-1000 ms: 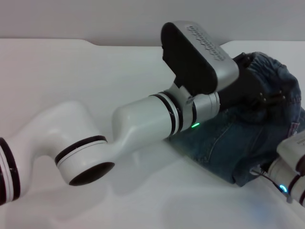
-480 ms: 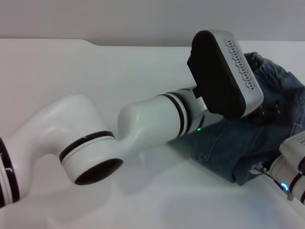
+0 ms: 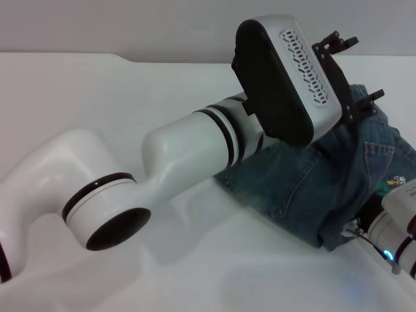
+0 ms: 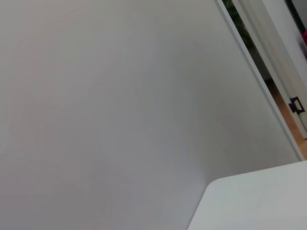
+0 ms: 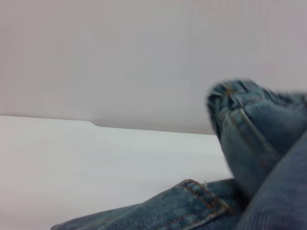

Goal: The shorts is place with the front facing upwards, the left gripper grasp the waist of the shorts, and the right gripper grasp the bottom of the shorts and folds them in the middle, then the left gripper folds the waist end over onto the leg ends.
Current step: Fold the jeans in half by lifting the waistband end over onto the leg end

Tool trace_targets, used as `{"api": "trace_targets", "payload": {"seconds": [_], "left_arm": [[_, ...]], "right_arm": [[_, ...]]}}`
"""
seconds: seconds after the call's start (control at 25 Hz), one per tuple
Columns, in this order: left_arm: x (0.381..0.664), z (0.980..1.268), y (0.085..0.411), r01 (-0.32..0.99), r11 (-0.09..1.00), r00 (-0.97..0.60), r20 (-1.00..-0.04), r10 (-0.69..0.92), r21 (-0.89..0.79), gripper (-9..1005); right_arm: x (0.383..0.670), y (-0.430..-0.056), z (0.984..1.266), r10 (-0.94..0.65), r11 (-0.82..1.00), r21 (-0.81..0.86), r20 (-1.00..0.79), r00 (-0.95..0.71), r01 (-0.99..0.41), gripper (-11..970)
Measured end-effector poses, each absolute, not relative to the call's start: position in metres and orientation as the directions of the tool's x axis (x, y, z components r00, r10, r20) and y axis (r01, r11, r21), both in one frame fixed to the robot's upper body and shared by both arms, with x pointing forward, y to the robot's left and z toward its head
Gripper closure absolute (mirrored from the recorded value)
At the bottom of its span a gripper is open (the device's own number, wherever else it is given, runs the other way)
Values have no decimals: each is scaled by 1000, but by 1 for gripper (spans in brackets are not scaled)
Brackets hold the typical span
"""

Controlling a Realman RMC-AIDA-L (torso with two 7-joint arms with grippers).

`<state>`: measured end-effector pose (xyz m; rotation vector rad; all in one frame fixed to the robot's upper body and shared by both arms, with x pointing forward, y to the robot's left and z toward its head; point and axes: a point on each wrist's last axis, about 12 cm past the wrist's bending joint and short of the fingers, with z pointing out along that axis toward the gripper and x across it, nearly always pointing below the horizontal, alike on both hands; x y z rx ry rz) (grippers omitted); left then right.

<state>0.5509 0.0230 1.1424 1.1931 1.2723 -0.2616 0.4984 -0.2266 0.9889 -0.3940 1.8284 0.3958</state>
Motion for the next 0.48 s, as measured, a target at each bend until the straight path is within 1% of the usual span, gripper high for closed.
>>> {"api": "trace_targets", "payload": {"seconds": [0.16,0.28,0.32,0.36,0.48], "left_arm": [[551,1142,25,722,436,353,-829,434,536,160],[551,1147,30,719,476,328,-851,411,507,160],[551,1150,37,711,515,306,-870,387,479,160],[551,1150,37,711,515,306,-870,387,479,160],[547,1150,47,699,555,287,-887,362,452,159]], "right_arm": [[498,-226,990,-63,886,73,-959,-275,-458,958],[494,-230,992,-73,897,43,-967,-244,-440,959],[491,-242,995,-72,921,15,-976,-208,-390,959],[491,-242,995,-72,921,15,-976,-208,-390,959],[484,-268,998,-37,960,18,-981,-189,-281,959]]}}
